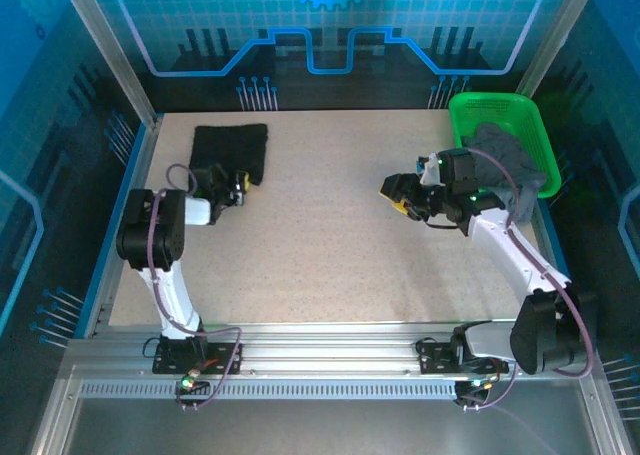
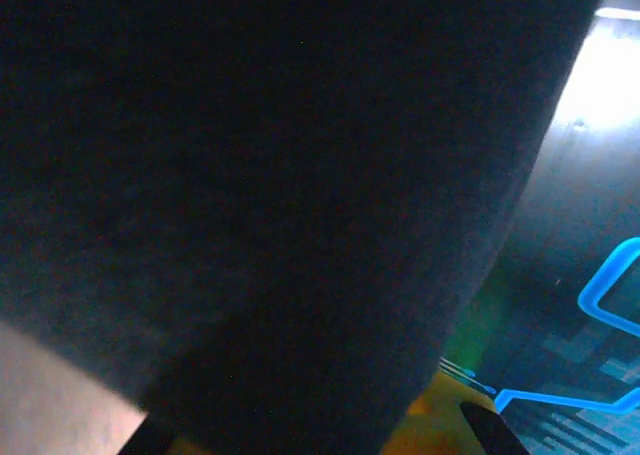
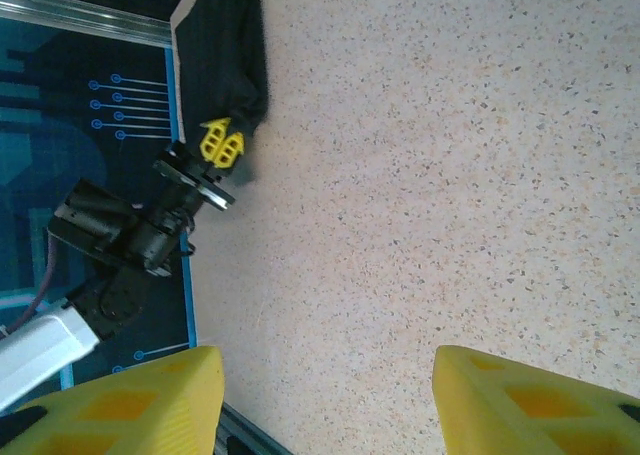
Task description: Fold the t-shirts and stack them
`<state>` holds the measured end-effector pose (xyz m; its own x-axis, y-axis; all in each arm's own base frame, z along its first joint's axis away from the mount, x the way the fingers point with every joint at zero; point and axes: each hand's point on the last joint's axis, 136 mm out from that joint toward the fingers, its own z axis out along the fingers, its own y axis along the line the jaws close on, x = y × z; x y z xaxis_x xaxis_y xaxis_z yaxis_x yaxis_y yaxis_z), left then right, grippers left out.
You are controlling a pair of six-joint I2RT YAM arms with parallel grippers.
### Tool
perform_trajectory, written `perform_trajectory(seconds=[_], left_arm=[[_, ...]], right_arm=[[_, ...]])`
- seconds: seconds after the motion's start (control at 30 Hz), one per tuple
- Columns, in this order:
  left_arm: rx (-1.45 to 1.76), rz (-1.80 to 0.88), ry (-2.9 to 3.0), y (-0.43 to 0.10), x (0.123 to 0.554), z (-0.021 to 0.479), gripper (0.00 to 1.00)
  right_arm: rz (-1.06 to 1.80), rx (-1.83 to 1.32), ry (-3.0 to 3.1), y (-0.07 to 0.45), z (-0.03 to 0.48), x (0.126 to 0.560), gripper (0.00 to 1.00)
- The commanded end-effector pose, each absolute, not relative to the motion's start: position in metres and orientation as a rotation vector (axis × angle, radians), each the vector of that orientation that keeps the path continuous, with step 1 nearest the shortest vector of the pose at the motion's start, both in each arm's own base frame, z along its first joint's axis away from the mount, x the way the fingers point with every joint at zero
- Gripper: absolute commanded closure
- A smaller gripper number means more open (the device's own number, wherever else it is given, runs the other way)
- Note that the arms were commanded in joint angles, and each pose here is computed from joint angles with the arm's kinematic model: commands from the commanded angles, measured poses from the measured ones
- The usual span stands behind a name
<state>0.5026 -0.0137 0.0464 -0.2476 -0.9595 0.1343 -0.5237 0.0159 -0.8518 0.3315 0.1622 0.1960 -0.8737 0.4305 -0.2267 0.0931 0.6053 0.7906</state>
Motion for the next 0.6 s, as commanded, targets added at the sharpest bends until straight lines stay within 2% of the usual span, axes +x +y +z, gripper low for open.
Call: perform_trajectory(seconds=[0.0, 0.2, 0.5, 0.53, 0.57], left_arm=[[-1.341, -1.169, 1.927, 0.007, 0.518, 0.048, 1.00], [-1.323, -1.232, 1.943, 0.055, 0.547, 0.037, 1.00], [-1.301, -1.164, 1.975, 0.071, 0.543, 0.043, 1.00], [-1.292, -1.173, 1.970, 0.069, 0.543, 0.049, 0.97], [-1.278, -1.178, 1.965, 0.066, 0.544, 0.056, 0.82]], right_arm=[[1.190, 0.388, 2.415, 0.167, 0.205, 0.339, 0.42], [1.191, 0.385, 2.420, 0.174, 0.205, 0.343, 0.43], [1.235, 0.346, 2.334, 0.186, 0.226, 0.354, 0.44], [1.235, 0.341, 2.327, 0.187, 0.228, 0.356, 0.43], [1.236, 0.333, 2.321, 0.188, 0.231, 0.357, 0.42]])
